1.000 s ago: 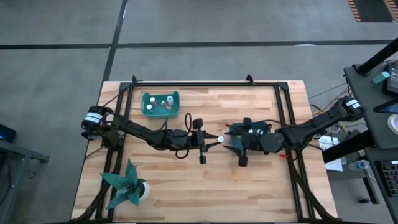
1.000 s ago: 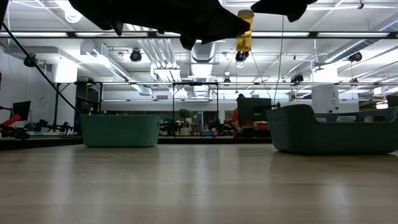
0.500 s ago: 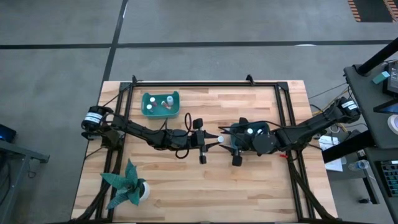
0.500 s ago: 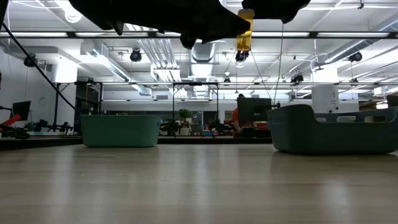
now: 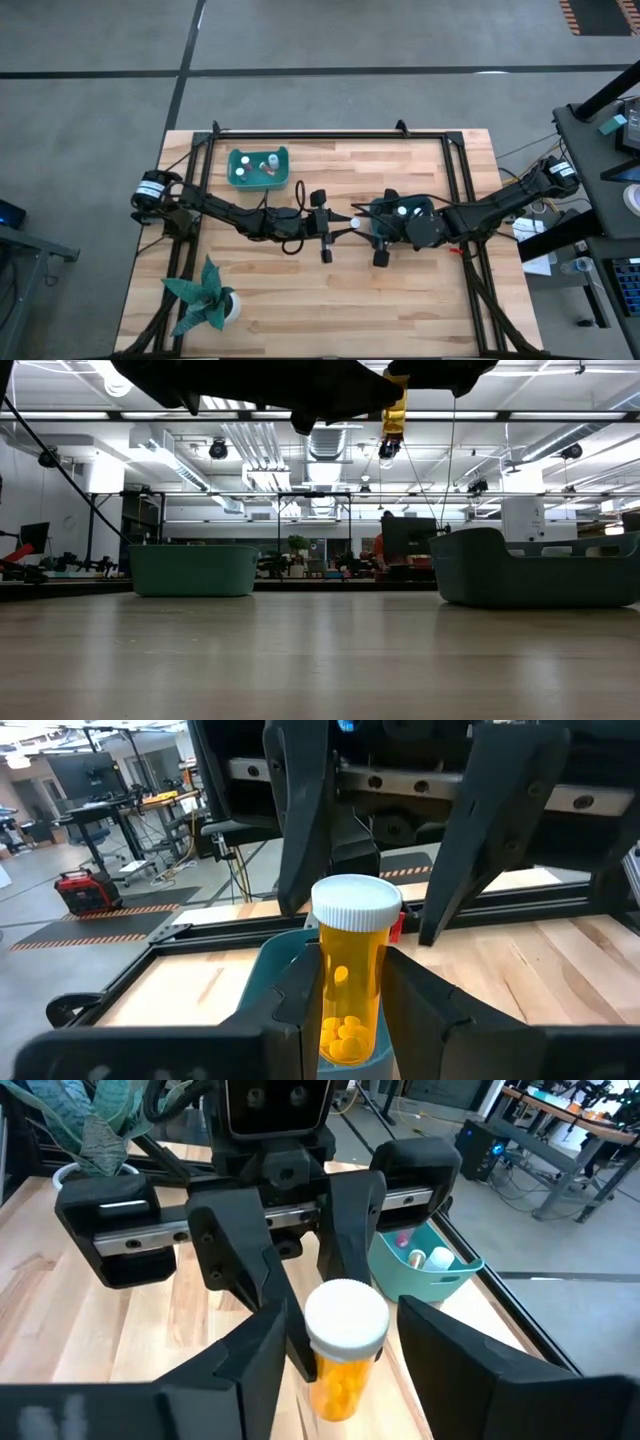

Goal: Pick and place medicine bottles into bin by pill shape (circle, oval)
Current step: Put the orange tablet bottle into the blue bin

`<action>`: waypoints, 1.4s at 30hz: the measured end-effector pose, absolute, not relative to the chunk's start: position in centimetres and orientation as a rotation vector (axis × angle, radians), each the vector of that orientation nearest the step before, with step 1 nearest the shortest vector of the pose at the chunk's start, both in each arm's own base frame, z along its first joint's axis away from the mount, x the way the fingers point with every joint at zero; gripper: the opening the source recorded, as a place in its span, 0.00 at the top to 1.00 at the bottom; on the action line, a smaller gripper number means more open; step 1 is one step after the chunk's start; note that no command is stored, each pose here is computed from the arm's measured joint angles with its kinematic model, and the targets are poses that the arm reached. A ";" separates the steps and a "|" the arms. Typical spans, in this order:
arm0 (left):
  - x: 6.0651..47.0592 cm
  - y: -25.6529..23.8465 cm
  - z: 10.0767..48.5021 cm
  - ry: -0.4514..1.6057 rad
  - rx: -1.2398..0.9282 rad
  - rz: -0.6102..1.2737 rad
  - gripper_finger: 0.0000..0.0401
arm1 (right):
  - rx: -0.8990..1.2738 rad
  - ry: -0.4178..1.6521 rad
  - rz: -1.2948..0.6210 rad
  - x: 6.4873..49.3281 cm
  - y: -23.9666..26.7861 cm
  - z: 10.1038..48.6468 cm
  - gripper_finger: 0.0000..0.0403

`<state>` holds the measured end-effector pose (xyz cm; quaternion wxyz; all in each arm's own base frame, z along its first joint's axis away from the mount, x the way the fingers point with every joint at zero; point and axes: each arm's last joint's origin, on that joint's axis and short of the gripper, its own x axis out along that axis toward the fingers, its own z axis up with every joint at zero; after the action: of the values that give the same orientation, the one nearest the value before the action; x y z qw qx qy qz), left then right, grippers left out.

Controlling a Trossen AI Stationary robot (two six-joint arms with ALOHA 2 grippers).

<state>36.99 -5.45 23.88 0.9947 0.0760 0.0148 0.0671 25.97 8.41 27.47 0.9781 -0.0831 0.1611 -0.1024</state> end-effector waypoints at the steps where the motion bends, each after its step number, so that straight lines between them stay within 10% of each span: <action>1: 37.0 -5.5 23.9 0.026 0.152 0.134 0.82 | -0.167 0.325 -0.206 26.0 8.4 27.5 0.55; 15: 37.0 -5.5 23.9 0.021 0.149 0.133 0.82 | -0.168 0.325 -0.207 26.0 8.4 27.5 0.73; 28: 36.9 -5.4 23.7 0.024 0.149 0.131 0.56 | -0.158 0.343 -0.208 25.8 8.3 27.4 0.71; 42: 34.8 -5.1 24.5 0.028 0.177 0.131 0.53 | 0.007 0.485 -0.263 22.1 7.2 26.0 0.71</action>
<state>34.78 -5.13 24.47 0.9938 0.0884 0.0138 0.0653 22.12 7.18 26.00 0.9622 0.0035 0.2396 -0.1297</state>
